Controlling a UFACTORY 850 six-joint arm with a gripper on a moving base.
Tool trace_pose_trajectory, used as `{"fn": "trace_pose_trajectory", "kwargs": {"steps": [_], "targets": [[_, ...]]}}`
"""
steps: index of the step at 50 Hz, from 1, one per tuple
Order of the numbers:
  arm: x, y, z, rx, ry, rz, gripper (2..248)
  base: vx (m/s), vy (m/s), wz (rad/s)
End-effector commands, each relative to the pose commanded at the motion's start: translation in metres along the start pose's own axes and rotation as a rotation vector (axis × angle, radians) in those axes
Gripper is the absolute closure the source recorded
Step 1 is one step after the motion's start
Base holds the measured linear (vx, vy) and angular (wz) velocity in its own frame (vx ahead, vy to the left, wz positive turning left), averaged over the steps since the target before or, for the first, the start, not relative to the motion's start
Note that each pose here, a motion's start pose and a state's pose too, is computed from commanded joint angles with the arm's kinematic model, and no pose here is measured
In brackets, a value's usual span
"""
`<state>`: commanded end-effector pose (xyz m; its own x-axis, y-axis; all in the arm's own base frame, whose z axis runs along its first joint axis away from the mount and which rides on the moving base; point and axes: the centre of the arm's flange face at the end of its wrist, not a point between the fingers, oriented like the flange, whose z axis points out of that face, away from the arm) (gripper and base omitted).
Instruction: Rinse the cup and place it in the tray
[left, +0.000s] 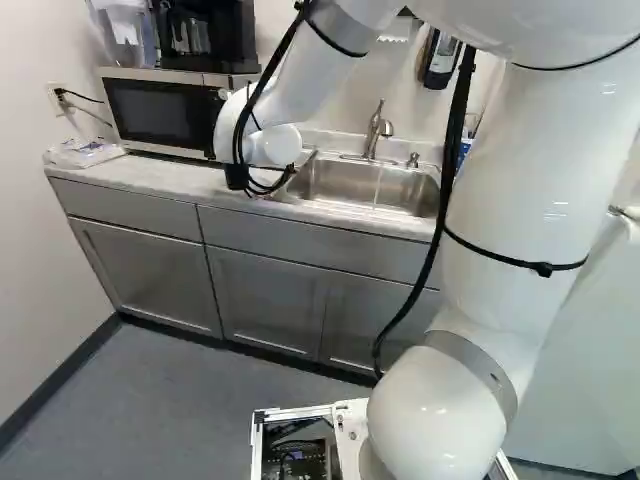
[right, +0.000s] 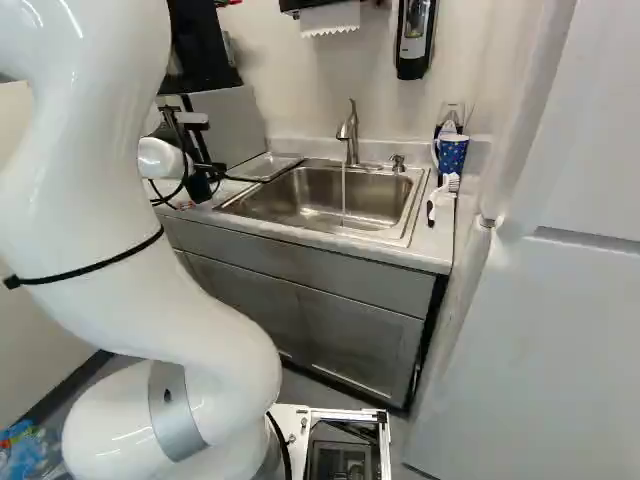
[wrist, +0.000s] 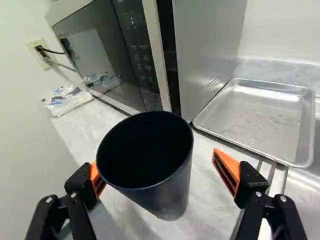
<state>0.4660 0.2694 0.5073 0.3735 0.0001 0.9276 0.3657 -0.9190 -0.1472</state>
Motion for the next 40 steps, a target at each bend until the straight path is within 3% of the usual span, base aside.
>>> {"fn": "trace_pose_trajectory", "kwargs": {"steps": [40], "targets": [[0.0,0.0,0.0,0.0,0.0,0.0,3,0.0,0.0,0.0]]}}
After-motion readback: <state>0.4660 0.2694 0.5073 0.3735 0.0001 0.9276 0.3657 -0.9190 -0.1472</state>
